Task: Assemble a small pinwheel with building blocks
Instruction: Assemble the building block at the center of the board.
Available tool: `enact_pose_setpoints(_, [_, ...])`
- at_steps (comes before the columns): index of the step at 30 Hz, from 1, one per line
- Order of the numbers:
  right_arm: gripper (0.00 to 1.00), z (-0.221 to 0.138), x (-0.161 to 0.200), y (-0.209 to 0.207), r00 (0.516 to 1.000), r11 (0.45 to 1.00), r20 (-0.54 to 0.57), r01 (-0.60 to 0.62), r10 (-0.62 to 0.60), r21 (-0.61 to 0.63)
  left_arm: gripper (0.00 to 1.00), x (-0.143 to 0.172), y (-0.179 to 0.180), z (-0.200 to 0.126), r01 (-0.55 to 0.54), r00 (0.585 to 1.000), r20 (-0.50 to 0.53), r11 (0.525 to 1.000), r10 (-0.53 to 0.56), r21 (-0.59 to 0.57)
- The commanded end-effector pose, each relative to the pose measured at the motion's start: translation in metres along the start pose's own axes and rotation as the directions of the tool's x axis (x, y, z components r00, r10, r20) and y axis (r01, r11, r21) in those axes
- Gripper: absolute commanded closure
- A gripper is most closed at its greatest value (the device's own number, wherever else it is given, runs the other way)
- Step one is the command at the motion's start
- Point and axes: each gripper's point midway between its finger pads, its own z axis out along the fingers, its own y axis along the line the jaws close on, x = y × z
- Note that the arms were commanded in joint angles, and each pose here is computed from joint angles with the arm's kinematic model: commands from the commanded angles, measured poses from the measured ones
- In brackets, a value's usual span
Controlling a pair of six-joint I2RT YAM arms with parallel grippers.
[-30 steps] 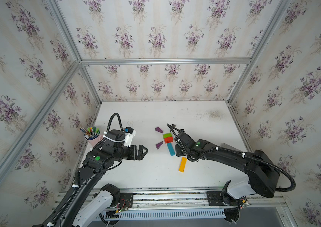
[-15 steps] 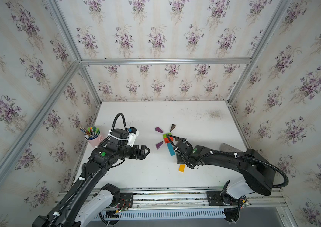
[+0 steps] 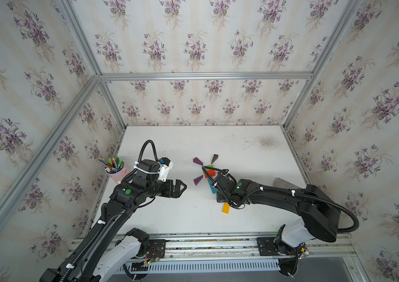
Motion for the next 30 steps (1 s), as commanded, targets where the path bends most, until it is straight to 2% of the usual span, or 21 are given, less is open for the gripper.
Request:
enact_pose_setpoints(1, [0.37, 0.005, -0.025, 0.011, 0.993, 0.993, 0.037, 0.111, -0.112, 0.026, 0.01, -0.009, -0.003, -0.002, -0.027, 0.999, 0.036, 1.0, 0.027, 0.008])
enact_pose_setpoints(4, [0.37, 0.024, -0.036, 0.02, 0.989, 0.989, 0.003, 0.147, -0.147, 0.034, 0.01, -0.009, -0.002, -0.004, -0.027, 0.999, 0.045, 1.0, 0.027, 0.006])
enact_pose_setpoints(9, [0.39, 0.048, -0.032, 0.022, 0.983, 0.983, -0.047, 0.18, -0.178, 0.039, 0.01, -0.01, -0.002, -0.01, -0.024, 0.997, 0.07, 1.0, 0.024, 0.0])
enact_pose_setpoints(30, [0.56, 0.061, -0.023, 0.023, 0.981, 0.985, -0.09, 0.173, -0.173, -0.006, 0.01, -0.011, -0.004, -0.014, -0.019, 0.996, 0.085, 1.0, 0.018, 0.008])
